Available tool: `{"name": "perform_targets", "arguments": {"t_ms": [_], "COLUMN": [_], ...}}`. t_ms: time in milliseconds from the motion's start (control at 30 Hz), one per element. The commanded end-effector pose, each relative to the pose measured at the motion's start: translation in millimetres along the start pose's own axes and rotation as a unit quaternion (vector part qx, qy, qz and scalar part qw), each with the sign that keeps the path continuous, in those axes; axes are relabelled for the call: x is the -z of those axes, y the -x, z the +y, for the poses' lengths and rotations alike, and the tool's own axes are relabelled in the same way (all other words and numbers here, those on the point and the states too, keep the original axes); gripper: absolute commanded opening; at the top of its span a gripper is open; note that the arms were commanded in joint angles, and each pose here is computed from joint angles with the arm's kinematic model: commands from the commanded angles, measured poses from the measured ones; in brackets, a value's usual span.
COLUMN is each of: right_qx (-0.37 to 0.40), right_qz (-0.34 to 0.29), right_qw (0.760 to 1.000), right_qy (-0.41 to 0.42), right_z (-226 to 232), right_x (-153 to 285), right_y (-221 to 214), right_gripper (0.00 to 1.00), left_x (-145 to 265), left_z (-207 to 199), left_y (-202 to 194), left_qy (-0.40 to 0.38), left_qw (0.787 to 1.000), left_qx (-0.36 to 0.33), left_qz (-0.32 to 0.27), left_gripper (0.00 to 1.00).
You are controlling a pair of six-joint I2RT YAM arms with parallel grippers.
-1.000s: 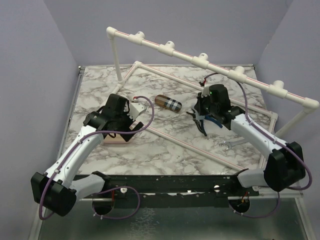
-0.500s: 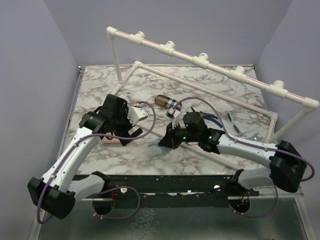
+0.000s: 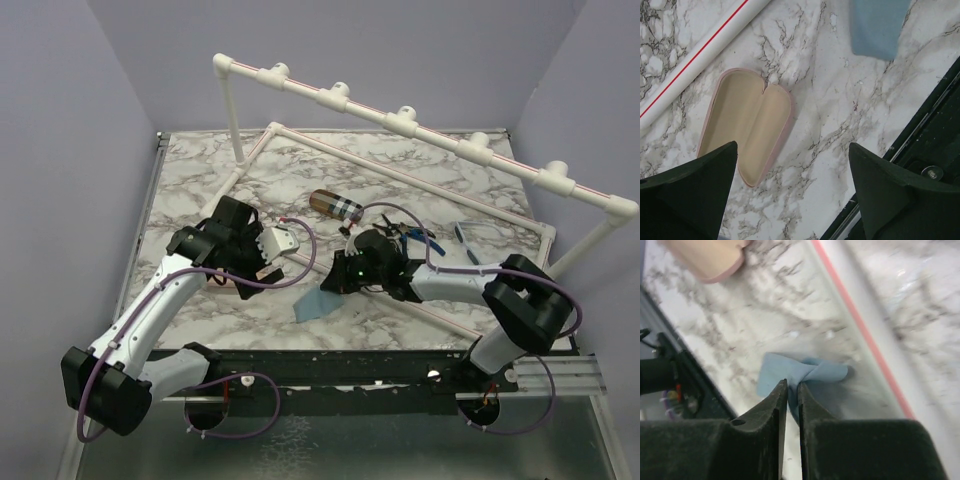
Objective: Organize the sunglasses
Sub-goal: Place the glasses cleaning cloth at the center of the board.
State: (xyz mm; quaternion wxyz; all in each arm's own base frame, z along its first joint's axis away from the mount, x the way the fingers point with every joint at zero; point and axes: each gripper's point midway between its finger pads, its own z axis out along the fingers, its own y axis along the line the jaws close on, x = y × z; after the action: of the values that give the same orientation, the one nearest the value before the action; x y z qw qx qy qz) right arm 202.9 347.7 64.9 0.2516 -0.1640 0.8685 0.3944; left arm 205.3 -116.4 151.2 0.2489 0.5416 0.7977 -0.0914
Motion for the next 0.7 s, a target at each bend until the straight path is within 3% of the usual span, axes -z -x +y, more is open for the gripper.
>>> {"name": "perform_targets", "arguments": {"t_ms": [0, 167, 300, 400, 500, 667], "right_qx": [0.004, 0.059, 0.083, 0.089, 0.087, 0.096], "right_qz": [-0.028, -0.017, -0.025, 0.004, 0.024, 0.029], "right_qw": [0.998, 0.994, 0.985, 0.983, 0.981, 0.98], "right_qy": [-0.059, -0.09, -0.15, -0.158, -0.172, -0.174], "right_z": [-31, -31, -40, -42, -44, -40], "right_x": [-7, 8, 45, 58, 58, 39], "right_y": [22, 36, 40, 17, -12, -36], "right_gripper": [0.29, 0.51, 0.53, 0.52, 0.52, 0.53], "left_x": [-5, -6, -4, -5, -10, -31], "left_z": [-3, -5, -11, -22, -39, -56], "left_y": [1, 0, -5, -19, -29, -28], "left_qy": [-0.012, -0.014, -0.019, -0.019, -0.031, -0.039], "left_qw": [1.0, 1.0, 0.999, 0.995, 0.989, 0.988], "left_qx": [-0.015, -0.017, -0.047, -0.102, -0.142, -0.141], "left_qz": [-0.008, -0.006, -0.004, -0.005, -0.02, -0.042], "left_gripper": [0.91, 0.9, 0.88, 0.88, 0.88, 0.85]}}
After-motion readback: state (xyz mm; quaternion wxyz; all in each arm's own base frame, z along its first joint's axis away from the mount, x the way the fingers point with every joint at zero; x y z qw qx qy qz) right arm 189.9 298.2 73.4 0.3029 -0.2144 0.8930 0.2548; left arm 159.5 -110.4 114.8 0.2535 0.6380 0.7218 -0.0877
